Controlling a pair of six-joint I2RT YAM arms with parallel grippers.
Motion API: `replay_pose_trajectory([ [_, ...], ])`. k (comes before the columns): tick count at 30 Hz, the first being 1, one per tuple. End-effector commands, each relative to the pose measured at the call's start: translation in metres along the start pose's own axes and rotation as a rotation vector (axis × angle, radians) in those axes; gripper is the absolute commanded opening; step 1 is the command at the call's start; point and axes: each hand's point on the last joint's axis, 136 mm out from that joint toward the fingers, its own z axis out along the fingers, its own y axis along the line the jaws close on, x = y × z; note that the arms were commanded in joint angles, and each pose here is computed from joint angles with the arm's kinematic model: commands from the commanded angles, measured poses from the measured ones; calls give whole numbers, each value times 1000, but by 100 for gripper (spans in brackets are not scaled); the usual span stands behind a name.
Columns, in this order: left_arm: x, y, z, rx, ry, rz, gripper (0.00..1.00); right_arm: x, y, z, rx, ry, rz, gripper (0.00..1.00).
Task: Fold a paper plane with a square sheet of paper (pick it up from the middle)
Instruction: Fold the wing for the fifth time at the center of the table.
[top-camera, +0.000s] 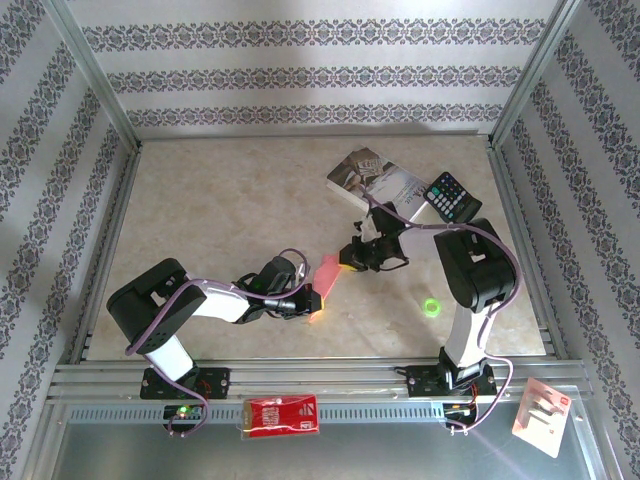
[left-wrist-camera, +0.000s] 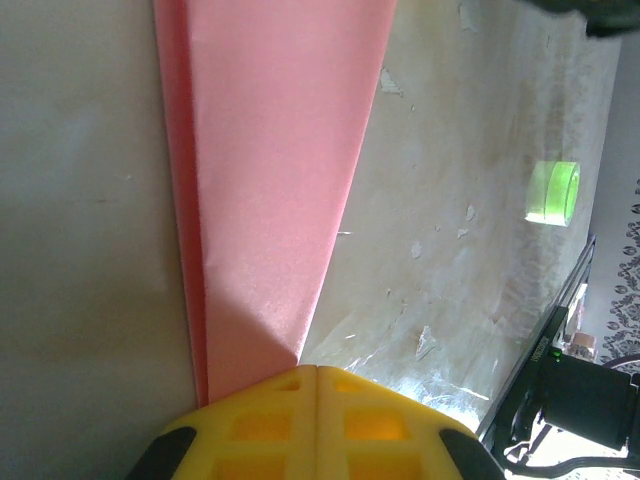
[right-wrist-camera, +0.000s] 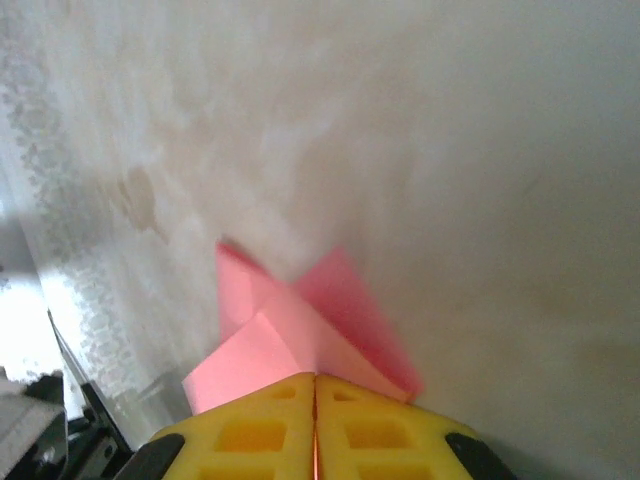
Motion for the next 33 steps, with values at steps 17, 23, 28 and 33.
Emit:
replay_pose_trajectory([
  [17, 30, 52, 4, -175, 110, -91, 0, 16, 50, -41, 12, -167, -195, 13],
  [23, 30, 52, 4, -181, 112, -91, 0, 49, 51, -1, -5, -82, -206, 13],
  [28, 28, 49, 4, -176, 106, -87, 0, 52, 30, 21, 29, -47, -188, 13],
  [33, 26, 45, 1, -172, 100, -78, 0, 53, 12, 27, 51, -28, -166, 13],
])
